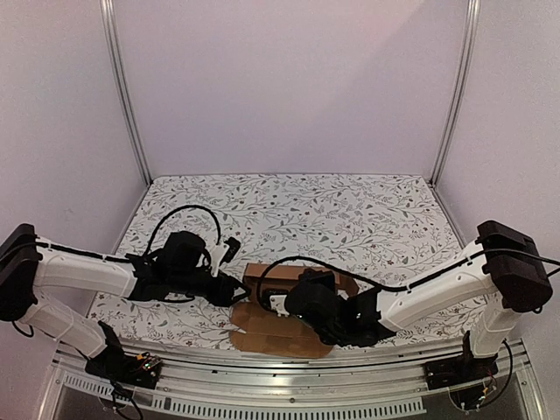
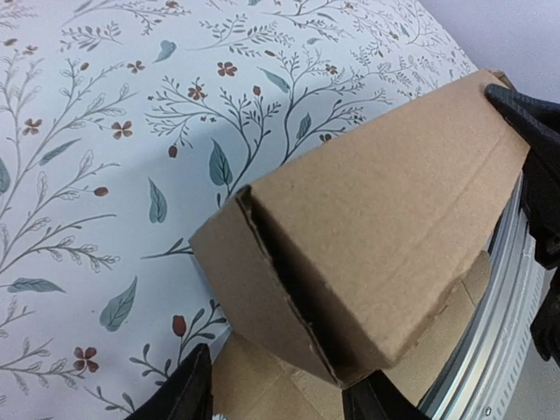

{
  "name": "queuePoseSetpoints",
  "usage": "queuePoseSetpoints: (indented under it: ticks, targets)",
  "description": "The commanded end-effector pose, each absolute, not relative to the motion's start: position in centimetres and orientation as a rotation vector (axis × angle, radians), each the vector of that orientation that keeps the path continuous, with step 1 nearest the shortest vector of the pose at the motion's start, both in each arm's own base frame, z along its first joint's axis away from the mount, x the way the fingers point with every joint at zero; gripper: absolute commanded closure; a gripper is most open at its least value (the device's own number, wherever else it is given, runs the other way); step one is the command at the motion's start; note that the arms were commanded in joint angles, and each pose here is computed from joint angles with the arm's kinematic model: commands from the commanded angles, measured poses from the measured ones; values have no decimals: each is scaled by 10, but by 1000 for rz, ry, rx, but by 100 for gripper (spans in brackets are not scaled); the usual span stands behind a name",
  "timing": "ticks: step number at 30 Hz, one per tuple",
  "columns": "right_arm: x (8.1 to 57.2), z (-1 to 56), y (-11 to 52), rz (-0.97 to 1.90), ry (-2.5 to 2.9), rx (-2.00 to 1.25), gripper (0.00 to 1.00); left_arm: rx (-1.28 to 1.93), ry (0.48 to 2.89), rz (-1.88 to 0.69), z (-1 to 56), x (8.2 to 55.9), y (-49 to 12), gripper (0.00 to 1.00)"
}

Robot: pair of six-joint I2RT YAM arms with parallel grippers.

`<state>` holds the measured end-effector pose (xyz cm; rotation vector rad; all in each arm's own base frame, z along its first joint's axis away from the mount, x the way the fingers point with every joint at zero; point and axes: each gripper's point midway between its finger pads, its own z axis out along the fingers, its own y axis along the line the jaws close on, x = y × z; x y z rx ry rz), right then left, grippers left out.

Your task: Fold the paper box

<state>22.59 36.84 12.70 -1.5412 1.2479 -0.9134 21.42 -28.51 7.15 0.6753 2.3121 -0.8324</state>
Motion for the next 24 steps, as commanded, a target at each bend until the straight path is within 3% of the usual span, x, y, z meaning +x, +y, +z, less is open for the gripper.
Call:
queuePoseSetpoints:
  ticks: [1,24]
  targets:
    - [222,115,369,-939,1246,-1551,100,707,2306,-761,68,218,-291,50]
    - [221,91,348,-1011,1305,-1572,100,655,2236,-609,62,228,-309,55]
